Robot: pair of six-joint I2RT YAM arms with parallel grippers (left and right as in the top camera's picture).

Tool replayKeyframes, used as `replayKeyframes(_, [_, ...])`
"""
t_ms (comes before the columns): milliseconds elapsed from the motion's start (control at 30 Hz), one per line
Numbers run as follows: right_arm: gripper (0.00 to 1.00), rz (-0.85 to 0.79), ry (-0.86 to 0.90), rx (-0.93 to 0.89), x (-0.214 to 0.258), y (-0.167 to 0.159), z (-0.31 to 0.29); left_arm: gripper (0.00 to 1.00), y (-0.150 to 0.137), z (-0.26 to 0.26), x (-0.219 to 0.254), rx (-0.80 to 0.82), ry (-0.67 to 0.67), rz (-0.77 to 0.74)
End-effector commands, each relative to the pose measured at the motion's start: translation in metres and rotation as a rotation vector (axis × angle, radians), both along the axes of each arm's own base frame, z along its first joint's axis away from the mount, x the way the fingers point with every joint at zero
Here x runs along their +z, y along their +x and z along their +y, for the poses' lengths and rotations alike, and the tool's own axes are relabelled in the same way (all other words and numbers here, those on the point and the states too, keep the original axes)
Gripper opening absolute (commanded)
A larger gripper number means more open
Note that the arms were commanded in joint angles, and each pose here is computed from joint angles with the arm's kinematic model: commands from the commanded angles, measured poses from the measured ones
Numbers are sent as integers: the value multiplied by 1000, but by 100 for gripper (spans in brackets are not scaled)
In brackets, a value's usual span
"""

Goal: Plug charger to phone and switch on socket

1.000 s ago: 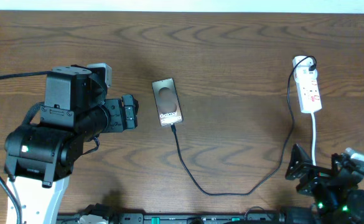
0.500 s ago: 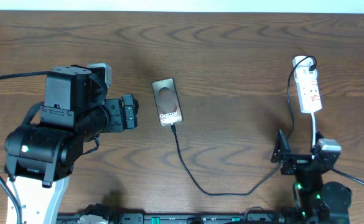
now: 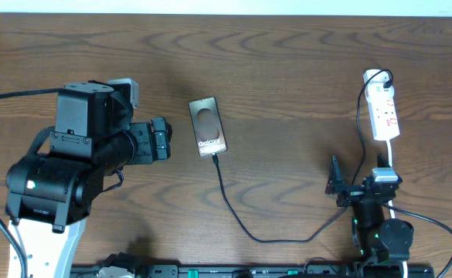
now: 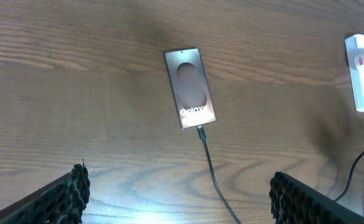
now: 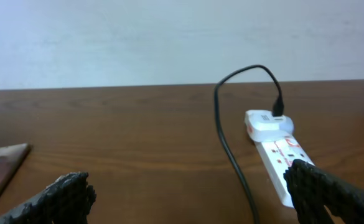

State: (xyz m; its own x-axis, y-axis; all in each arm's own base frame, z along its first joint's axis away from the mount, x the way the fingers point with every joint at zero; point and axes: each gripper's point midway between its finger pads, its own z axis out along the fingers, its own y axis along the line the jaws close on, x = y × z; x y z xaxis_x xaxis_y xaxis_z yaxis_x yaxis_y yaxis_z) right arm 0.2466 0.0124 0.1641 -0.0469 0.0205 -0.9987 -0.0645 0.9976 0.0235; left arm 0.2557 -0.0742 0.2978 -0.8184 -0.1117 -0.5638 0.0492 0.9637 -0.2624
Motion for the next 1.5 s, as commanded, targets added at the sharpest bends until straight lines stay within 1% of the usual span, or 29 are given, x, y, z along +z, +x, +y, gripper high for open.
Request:
replayKeyframes(0, [99, -10, -26, -29, 2, 0, -4, 91, 0, 3, 2, 20, 2, -6])
replayKeyframes(133, [99, 29, -64, -26, -8, -1, -4, 91, 0, 3, 2, 20, 2, -7])
replayKeyframes(367, [99, 28, -119, -28, -9, -1, -5, 91, 0, 3, 2, 21, 1, -7])
replayKeyframes(600, [99, 32, -38, -38, -9, -1, -6, 91, 0, 3, 2, 21, 2, -6])
replayKeyframes(1467, [99, 31, -21, -87, -8, -1, -17, 91, 0, 3, 2, 21, 2, -6])
